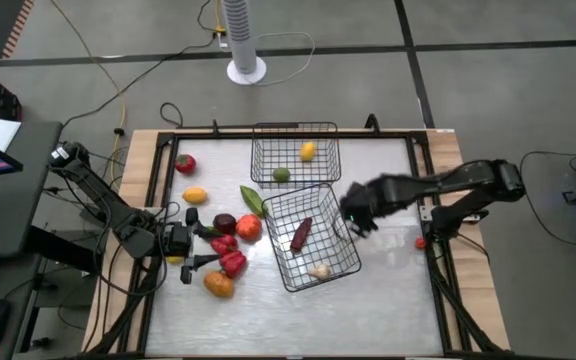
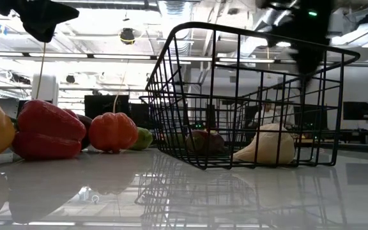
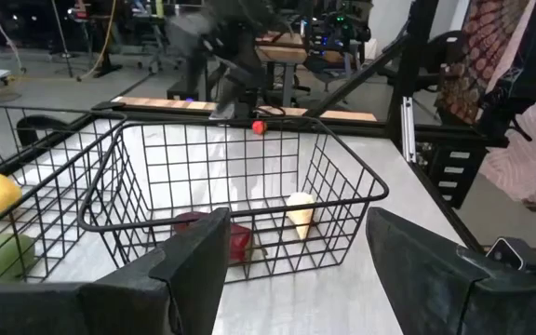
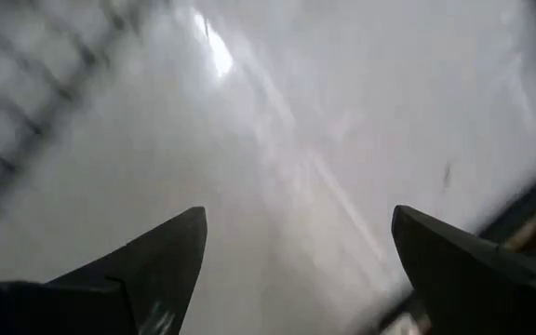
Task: Sort produce into baskets
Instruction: Put the small red tomato into the top wire basket
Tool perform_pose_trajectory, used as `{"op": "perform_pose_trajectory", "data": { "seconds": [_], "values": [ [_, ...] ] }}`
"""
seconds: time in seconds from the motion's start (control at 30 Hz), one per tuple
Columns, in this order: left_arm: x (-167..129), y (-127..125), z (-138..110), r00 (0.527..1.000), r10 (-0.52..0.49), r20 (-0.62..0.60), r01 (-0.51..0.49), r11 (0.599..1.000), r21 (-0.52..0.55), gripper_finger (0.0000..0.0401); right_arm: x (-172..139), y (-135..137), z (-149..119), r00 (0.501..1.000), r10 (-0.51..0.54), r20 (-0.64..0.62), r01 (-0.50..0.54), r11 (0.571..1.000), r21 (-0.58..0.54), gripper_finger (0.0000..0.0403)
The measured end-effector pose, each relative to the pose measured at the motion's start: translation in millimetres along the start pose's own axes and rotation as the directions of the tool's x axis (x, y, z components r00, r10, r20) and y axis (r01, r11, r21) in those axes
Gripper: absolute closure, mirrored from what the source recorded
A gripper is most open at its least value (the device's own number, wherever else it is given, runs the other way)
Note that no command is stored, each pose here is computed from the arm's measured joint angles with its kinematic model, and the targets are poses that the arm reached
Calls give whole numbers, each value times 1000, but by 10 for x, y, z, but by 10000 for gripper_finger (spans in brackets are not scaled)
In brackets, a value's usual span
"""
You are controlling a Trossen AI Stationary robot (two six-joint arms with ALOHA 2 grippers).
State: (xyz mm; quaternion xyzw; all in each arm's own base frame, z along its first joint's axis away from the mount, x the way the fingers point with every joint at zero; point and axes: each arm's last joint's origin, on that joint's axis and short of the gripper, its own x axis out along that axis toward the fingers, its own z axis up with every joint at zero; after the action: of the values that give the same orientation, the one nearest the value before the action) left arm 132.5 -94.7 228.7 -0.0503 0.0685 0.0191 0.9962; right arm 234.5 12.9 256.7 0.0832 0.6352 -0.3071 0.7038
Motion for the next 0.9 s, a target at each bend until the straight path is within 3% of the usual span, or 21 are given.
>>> {"op": "perform_pose_trajectory", "data": {
  "seconds": [0.17,0.4,0.57,0.9],
  "values": [
    [0,-1,0,1000,0,0,0,1000,-21,163,280,175,-375,981,34,-190,-32,999,13,31],
    [0,0,0,1000,0,0,0,1000,-26,163,635,170,-778,896,27,-443,-22,1000,18,40],
    [0,0,0,1000,0,0,0,999,-37,163,688,161,-781,870,72,-487,-59,997,41,62],
    [0,0,0,1000,0,0,0,999,-34,163,810,114,-711,834,37,-551,-39,999,7,97]
  ]
}}
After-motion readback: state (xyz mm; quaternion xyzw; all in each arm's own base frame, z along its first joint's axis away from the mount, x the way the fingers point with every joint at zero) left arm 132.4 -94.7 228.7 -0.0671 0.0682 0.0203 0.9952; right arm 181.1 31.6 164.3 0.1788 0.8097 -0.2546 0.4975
